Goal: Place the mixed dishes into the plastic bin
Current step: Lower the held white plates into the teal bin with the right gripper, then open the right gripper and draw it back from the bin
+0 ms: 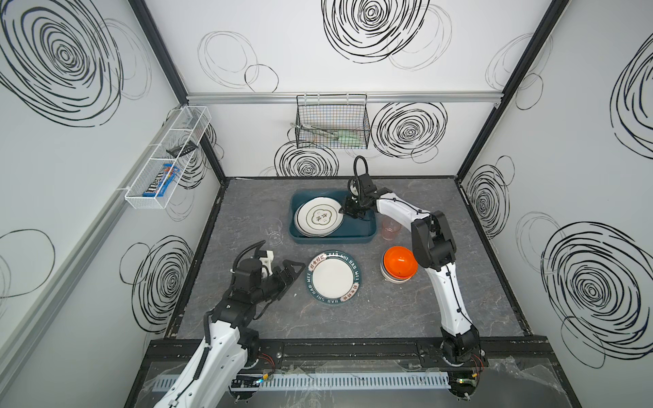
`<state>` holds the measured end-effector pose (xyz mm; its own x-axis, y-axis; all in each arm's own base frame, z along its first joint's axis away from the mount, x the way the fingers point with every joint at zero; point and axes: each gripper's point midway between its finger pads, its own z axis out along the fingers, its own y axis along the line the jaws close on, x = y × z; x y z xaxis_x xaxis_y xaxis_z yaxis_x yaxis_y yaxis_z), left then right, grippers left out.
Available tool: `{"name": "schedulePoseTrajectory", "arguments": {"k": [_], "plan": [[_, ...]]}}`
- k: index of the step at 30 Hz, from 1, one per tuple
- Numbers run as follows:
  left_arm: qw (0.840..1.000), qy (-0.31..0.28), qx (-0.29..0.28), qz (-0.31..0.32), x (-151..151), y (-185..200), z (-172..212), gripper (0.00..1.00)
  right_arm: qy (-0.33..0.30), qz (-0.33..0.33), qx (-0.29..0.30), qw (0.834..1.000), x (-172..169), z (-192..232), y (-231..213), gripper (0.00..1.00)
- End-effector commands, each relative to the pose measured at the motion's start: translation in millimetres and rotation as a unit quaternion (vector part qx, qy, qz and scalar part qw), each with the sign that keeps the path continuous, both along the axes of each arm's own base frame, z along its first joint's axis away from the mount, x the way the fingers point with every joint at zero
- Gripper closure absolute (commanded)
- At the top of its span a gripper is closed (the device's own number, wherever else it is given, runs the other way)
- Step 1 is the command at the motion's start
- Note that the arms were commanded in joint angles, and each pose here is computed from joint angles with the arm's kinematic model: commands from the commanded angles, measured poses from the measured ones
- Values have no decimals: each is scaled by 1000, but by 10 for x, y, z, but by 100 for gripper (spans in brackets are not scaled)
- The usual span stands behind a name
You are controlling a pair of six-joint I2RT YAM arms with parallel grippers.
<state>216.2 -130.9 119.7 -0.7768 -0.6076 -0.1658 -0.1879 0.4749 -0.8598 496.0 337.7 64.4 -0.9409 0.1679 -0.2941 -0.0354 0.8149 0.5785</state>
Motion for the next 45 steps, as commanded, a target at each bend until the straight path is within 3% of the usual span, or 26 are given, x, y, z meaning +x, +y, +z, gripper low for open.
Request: {"name": "schedulePoseTrajectory", "arguments": {"k": [1, 15, 24, 35, 45], "plan": [[1000, -16, -7, 1, 33, -2, 45, 4, -4, 4, -14, 1000, -5, 0, 15, 78], [1000, -16, -10, 1, 33, -5, 38, 4, -6, 14, -29, 999, -31, 27, 42, 65], [1000, -23, 6, 1, 50, 19, 55, 4, -50, 6, -59, 997, -117, 430, -189, 65], [998, -29, 55, -16, 86, 14, 78, 0, -93, 32, -31, 995, -695, 1026, -443, 63], [992, -14, 112, -54, 55, -103, -35, 15, -101, 78, -30, 991, -1378, 1161, -723, 62]]}}
